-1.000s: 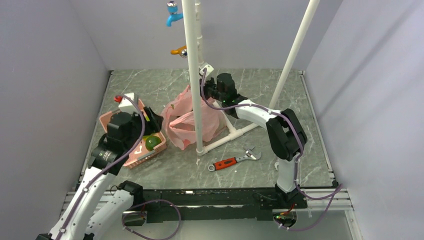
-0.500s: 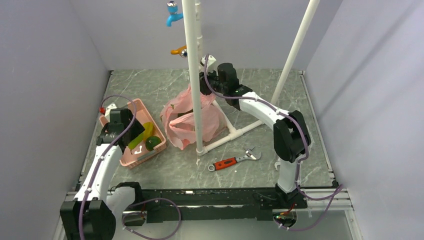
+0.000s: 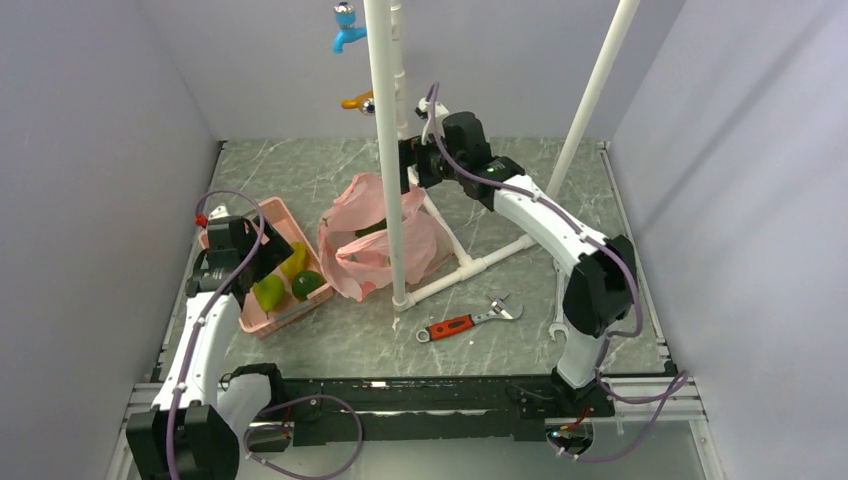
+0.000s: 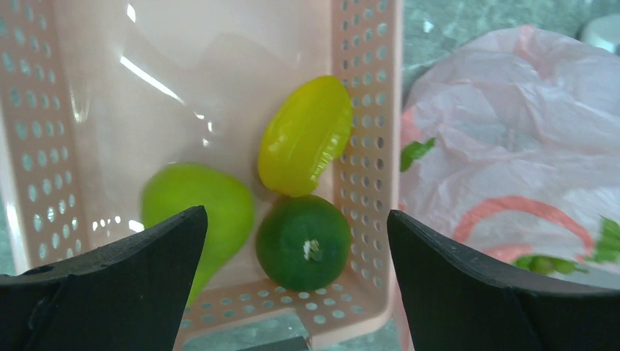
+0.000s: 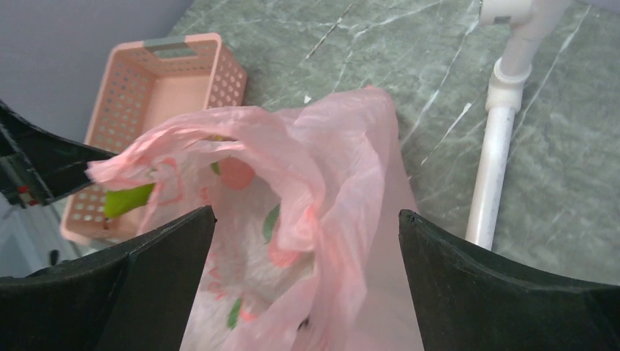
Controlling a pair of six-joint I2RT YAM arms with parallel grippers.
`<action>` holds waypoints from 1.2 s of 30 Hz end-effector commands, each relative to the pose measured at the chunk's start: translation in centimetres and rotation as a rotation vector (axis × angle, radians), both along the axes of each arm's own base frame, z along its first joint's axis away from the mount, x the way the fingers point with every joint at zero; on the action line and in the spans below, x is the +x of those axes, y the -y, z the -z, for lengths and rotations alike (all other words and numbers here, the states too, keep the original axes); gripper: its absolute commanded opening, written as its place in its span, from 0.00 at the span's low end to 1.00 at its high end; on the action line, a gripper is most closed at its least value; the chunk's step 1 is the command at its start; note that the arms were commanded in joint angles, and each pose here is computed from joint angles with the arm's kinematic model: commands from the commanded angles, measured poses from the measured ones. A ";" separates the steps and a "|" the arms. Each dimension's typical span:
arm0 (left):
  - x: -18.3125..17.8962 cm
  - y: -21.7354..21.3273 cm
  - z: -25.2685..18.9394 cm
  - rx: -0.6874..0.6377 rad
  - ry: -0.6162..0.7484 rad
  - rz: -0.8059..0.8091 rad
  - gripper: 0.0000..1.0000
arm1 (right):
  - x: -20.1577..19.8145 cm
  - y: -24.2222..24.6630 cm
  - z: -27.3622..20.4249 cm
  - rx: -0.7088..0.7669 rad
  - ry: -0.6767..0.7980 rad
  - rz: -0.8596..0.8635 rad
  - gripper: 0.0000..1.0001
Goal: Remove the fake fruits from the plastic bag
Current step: Place the fake fruit in the bin, then adjust the plastic bag at the center of the board.
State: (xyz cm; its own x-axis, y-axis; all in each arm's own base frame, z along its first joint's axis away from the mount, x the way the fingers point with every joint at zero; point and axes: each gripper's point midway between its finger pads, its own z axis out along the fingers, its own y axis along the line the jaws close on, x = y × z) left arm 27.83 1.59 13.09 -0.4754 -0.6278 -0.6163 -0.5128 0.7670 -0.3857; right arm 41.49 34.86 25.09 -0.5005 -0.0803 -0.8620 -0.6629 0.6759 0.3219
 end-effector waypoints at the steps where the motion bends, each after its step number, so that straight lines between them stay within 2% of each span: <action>1: 0.5 1.6 -3.6 -0.020 0.119 0.111 0.99 | -2.8 2.6 -5.2 0.086 -0.054 0.100 1.00; 7: 0.0 4.5 -6.3 -0.061 0.223 0.298 0.99 | -5.3 5.2 -3.5 0.099 -0.228 0.258 1.00; 10: 0.0 7.1 -7.5 -0.148 0.300 0.414 0.96 | -6.3 6.0 -2.1 0.114 -0.347 0.378 1.00; 13: -0.1 9.3 -8.1 -0.246 0.320 0.505 0.90 | -7.2 5.8 -1.2 0.132 -0.417 0.440 1.00; 20: -0.9 13.8 -9.7 -0.302 0.348 0.637 0.90 | -8.1 4.0 0.0 0.140 -0.480 0.448 1.00; 25: -0.8 16.0 -9.3 -0.337 0.340 0.681 0.90 | -9.3 3.6 3.1 0.140 -0.526 0.479 0.98; 26: -0.5 16.4 -9.1 -0.351 0.338 0.692 0.91 | -9.5 3.8 3.8 0.148 -0.525 0.484 0.91; 28: 0.3 17.0 -8.9 -0.378 0.318 0.713 0.91 | -9.6 4.3 4.4 0.179 -0.502 0.482 0.62; 31: 2.4 17.5 -8.9 -0.382 0.293 0.722 0.90 | -9.6 4.2 4.6 0.194 -0.479 0.428 0.49; 32: 3.2 17.7 -8.8 -0.385 0.291 0.728 0.91 | -9.6 4.2 4.8 0.185 -0.475 0.414 0.34; 33: 4.0 17.8 -8.6 -0.389 0.287 0.728 0.91 | -9.5 4.4 5.1 0.180 -0.467 0.410 0.27; 35: 5.5 18.4 -8.1 -0.415 0.264 0.737 0.92 | -8.7 5.0 5.8 0.195 -0.440 0.390 0.01; 36: 6.4 18.6 -7.8 -0.416 0.250 0.738 0.92 | -8.1 5.2 6.0 0.213 -0.422 0.365 0.00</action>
